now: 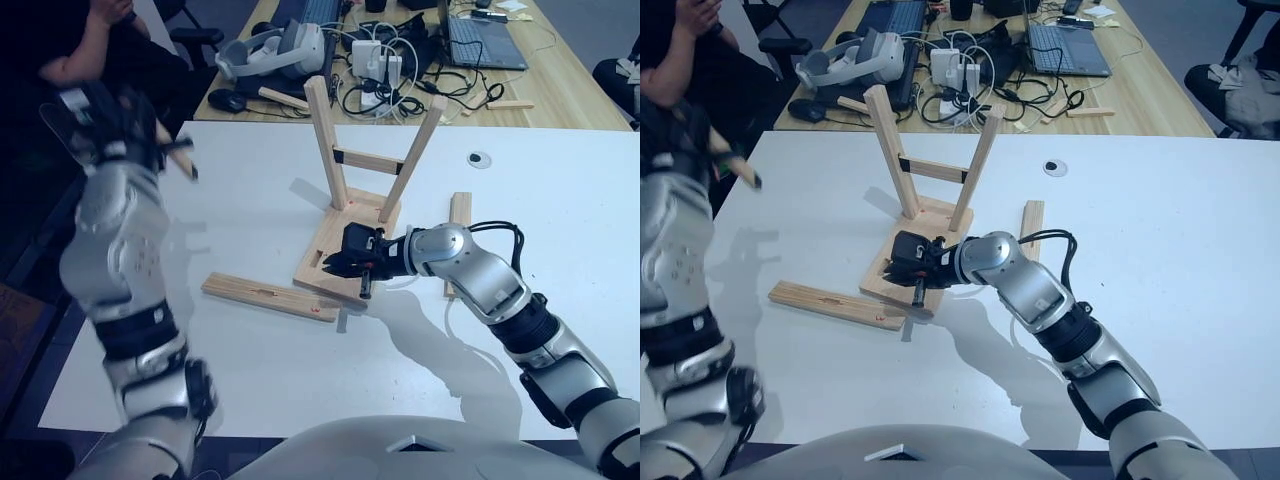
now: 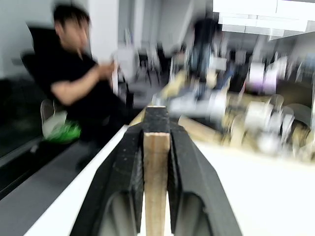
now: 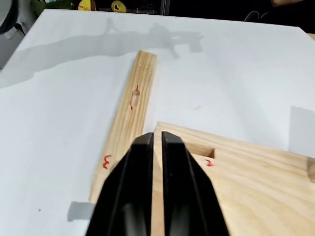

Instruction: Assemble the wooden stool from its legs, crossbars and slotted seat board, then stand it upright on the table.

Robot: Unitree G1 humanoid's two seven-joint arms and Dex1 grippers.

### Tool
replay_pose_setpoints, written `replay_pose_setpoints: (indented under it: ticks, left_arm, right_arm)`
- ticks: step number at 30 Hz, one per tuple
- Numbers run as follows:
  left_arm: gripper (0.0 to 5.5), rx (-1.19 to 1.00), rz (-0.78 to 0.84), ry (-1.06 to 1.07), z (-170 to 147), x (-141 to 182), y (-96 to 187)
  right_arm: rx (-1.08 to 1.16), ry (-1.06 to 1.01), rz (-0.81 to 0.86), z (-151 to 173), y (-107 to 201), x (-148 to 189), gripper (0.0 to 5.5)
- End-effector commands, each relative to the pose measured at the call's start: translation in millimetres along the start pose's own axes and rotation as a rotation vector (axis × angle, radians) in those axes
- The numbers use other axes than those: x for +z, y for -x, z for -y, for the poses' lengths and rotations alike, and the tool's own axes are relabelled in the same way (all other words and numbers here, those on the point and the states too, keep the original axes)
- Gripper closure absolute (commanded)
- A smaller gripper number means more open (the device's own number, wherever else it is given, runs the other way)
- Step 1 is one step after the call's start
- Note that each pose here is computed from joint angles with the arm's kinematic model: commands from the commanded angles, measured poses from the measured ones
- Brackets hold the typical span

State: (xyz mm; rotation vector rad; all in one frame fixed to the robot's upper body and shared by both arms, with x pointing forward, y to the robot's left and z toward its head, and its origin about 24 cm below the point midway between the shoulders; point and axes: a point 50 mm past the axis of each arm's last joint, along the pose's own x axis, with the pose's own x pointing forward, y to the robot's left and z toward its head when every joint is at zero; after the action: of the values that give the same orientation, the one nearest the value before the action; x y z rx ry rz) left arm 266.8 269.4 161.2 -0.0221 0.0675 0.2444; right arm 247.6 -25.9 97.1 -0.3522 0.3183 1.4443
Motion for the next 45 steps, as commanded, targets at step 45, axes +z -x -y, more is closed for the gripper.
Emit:
replay_pose_setpoints:
  ticks: [45]
  left_arm:
    - [5.09,0.063,0.214,0.079,8.1,27.7,-6.8]
  right_arm:
    - [-0.187,-0.294,-0.453,39.9,-82.2,-43.3,5.50]
